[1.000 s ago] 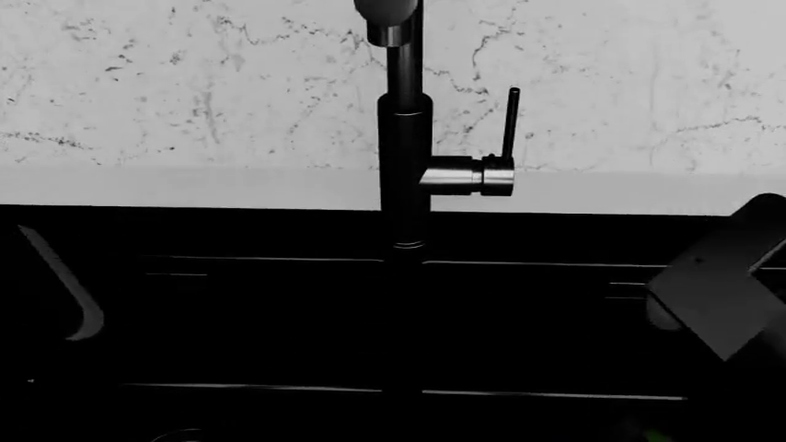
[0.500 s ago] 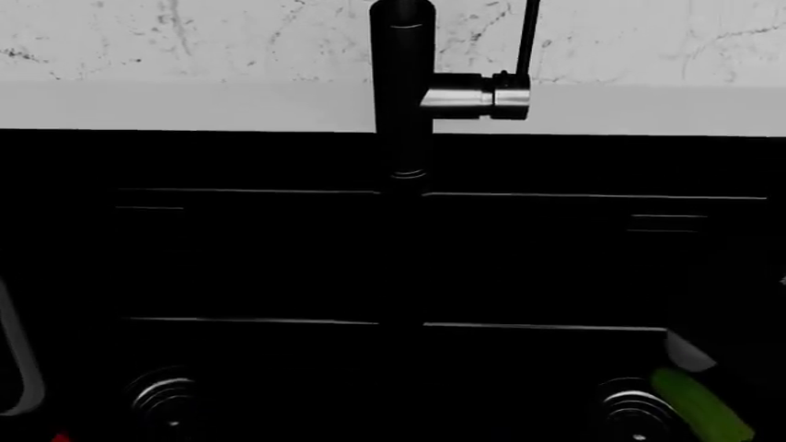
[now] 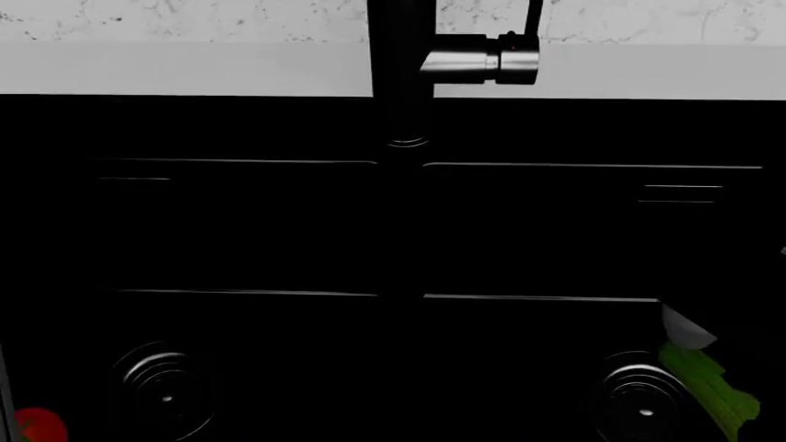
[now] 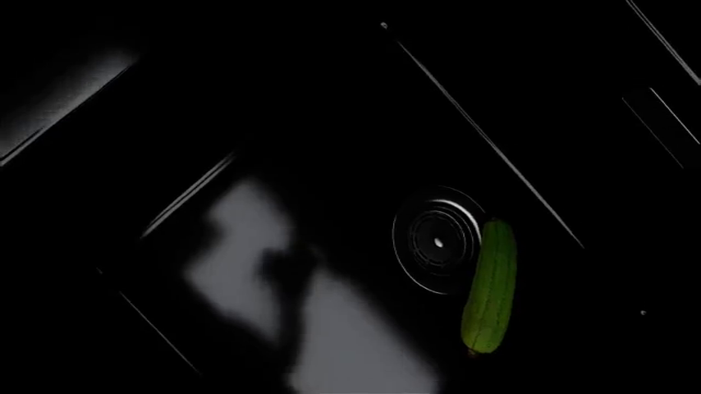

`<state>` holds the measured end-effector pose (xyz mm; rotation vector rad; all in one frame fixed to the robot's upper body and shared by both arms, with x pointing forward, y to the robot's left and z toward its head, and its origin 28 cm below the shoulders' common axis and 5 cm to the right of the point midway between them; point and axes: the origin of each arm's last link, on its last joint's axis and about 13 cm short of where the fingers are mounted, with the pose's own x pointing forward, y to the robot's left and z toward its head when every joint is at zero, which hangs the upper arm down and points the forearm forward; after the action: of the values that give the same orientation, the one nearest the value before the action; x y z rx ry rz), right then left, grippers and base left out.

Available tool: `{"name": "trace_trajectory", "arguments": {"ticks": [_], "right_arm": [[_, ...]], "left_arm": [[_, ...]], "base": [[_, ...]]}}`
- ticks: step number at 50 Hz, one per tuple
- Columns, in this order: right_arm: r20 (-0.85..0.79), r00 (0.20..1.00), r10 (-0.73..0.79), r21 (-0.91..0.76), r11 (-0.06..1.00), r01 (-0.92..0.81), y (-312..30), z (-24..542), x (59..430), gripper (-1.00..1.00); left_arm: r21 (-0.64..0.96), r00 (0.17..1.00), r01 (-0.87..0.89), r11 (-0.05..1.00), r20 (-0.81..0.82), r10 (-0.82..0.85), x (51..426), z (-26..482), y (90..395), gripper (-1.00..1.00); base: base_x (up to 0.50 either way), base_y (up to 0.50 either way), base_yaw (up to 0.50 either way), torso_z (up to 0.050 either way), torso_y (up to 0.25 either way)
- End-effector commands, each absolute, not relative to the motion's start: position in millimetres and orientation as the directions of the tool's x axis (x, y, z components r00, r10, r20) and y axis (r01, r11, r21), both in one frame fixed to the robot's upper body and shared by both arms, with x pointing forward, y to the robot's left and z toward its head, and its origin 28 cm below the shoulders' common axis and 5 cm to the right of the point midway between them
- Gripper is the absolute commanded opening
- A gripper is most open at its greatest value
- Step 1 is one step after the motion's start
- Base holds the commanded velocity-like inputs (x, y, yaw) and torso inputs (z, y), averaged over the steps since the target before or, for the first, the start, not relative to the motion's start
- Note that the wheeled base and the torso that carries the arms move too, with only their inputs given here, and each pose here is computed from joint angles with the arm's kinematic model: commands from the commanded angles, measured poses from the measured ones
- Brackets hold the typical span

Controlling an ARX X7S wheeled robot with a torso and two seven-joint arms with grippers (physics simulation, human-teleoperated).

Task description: Pick the vegetables from the sink and place them on the cutting board.

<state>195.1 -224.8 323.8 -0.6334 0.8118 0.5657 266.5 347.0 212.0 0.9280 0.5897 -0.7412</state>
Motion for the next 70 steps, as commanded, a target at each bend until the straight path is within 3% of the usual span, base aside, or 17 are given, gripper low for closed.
{"name": "trace_trajectory", "arguments": {"ticks": [1, 19, 24, 30, 70], "right_arm": [[-0.800, 0.561, 0.214, -0.293, 0.676, -0.676, -225, 325, 197, 1.00], [-0.807, 0.551, 0.213, -0.281, 0.683, -0.675, -227, 319, 193, 1.00], [-0.812, 0.544, 0.212, -0.278, 0.679, -0.680, -226, 318, 194, 1.00], [-0.812, 0.541, 0.219, -0.275, 0.674, -0.686, -225, 314, 198, 1.00], [-0.818, 0.530, 0.223, -0.260, 0.679, -0.687, -228, 303, 204, 1.00]], "left_arm": [[0.463, 0.550, 0.821, 0.333, -0.799, -0.244, 257, 209, 348, 1.00], [0.383, 0.464, 0.846, 0.371, -0.871, -0.162, 267, 190, 346, 1.00], [0.390, 0.462, 0.846, 0.363, -0.877, -0.133, 272, 185, 345, 1.00], [0.444, 0.520, 0.799, 0.405, -0.849, -0.095, 286, 183, 345, 1.00], [0.404, 0.461, 0.836, 0.372, -0.885, -0.073, 307, 138, 344, 1.00]], "base": [[0.03, 0.00, 0.00, 0.000, 0.000], [0.03, 0.00, 0.00, 0.000, 0.000], [0.03, 0.00, 0.00, 0.000, 0.000], [0.03, 0.00, 0.00, 0.000, 0.000], [0.03, 0.00, 0.00, 0.000, 0.000]]}}
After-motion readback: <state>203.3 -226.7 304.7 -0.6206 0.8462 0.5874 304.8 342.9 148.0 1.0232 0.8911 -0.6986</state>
